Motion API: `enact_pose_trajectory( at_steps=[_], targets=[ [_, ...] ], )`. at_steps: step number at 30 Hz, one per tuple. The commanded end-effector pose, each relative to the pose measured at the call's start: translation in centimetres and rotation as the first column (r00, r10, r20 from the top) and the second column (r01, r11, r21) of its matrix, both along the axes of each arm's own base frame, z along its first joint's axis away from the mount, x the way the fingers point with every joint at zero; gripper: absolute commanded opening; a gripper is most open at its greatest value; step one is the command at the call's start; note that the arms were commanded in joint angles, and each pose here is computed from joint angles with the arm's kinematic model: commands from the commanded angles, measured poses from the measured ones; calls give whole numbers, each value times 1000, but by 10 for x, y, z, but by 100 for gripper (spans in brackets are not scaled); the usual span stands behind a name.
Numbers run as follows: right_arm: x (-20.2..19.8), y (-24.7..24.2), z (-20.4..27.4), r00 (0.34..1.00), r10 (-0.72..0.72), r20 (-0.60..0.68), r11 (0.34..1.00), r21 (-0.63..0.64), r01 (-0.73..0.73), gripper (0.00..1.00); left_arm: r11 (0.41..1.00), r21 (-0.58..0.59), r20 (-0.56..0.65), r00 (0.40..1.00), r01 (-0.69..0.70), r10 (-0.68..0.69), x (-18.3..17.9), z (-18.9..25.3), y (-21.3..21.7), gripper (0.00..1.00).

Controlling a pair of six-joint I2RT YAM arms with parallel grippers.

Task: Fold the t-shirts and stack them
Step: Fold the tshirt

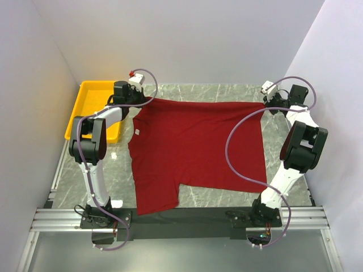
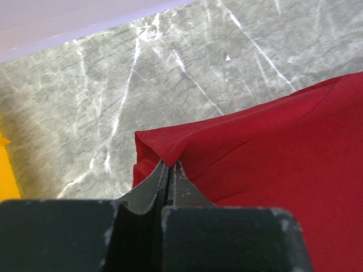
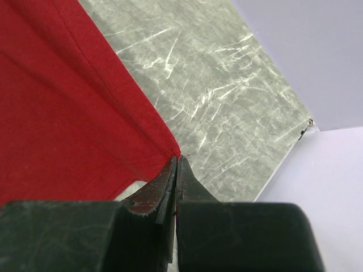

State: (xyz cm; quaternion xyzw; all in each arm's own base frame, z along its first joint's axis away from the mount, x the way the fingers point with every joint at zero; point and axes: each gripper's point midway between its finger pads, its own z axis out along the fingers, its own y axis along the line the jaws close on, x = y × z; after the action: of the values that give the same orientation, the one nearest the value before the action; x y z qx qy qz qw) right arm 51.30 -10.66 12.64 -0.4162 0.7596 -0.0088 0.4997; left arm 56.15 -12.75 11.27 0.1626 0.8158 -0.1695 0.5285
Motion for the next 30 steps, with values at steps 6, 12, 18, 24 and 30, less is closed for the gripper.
enact_pose_trajectory(
  at_steps=[6,12,18,24,30],
  targets=[
    [20,-10,5,998,-28,53,999,-38,30,0,995,77,108,993,-62,54,12,37,14,1],
    [18,-6,3,999,-12,47,999,-33,13,0,993,94,106,993,-64,54,10,35,16,1],
    [14,-4,-2,999,1,33,999,-34,0,0,993,107,100,994,-50,39,5,31,11,1],
    [11,-7,-5,1000,-14,27,999,-41,15,0,992,115,100,994,-53,42,-2,31,13,1],
    [6,-9,-10,1000,-12,15,999,-48,13,0,992,117,98,995,-48,36,-11,32,13,1]
  ],
)
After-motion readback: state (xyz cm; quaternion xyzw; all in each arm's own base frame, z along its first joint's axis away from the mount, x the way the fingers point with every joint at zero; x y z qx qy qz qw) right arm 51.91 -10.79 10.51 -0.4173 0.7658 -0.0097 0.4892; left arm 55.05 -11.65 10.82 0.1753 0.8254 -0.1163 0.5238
